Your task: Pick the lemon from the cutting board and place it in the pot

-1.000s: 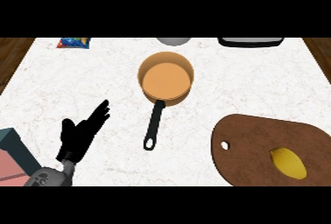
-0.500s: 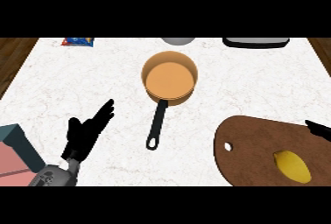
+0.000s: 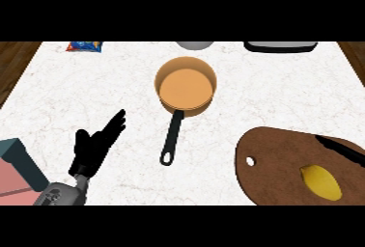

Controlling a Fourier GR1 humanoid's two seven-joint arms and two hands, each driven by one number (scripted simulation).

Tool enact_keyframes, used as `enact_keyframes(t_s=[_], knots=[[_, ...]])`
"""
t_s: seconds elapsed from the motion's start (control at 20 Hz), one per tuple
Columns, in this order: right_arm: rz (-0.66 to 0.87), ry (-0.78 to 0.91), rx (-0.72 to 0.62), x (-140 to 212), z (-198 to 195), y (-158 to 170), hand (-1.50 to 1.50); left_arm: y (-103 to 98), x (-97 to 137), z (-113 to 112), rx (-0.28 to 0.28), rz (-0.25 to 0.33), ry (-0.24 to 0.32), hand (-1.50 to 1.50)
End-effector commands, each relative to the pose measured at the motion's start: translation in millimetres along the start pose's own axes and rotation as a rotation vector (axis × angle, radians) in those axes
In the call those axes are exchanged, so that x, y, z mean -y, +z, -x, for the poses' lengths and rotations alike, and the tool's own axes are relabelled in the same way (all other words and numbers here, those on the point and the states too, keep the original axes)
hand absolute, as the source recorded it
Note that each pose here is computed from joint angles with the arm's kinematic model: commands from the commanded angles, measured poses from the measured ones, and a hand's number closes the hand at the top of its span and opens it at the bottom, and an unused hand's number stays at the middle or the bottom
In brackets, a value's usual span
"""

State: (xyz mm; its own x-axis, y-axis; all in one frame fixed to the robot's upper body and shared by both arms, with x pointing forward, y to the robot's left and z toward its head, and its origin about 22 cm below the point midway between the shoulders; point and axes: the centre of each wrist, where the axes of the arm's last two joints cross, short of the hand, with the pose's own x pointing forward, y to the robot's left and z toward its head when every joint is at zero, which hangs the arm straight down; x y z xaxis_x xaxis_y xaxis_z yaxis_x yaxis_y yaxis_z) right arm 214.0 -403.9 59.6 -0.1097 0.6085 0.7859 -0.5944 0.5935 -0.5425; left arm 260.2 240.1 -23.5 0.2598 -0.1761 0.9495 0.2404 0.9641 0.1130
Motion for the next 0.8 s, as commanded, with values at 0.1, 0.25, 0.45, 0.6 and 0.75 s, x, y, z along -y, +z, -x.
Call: enact_keyframes(t_s=[0.1, 0.25, 0.45, 0.6, 0.75], knots=[[0.044, -0.038, 0.040, -9, 39, -5, -1.50, 3, 4, -3, -0.011, -0.001, -0.001, 0.00], [0.013, -0.060, 0.058, 14, 46, -29, -1.50, 10, 3, 5, -0.004, 0.010, -0.015, 0.00], [-0.046, -0.191, 0.110, -2, 58, -5, -1.50, -4, 10, 12, 0.010, -0.006, -0.015, 0.00], [-0.035, -0.268, 0.152, 0, 60, -8, -1.50, 2, 6, 4, 0.001, -0.006, 0.005, 0.00], [-0.067, -0.356, 0.159, -25, 59, -33, -1.50, 2, -11, -7, 0.007, 0.001, -0.013, 0.00]])
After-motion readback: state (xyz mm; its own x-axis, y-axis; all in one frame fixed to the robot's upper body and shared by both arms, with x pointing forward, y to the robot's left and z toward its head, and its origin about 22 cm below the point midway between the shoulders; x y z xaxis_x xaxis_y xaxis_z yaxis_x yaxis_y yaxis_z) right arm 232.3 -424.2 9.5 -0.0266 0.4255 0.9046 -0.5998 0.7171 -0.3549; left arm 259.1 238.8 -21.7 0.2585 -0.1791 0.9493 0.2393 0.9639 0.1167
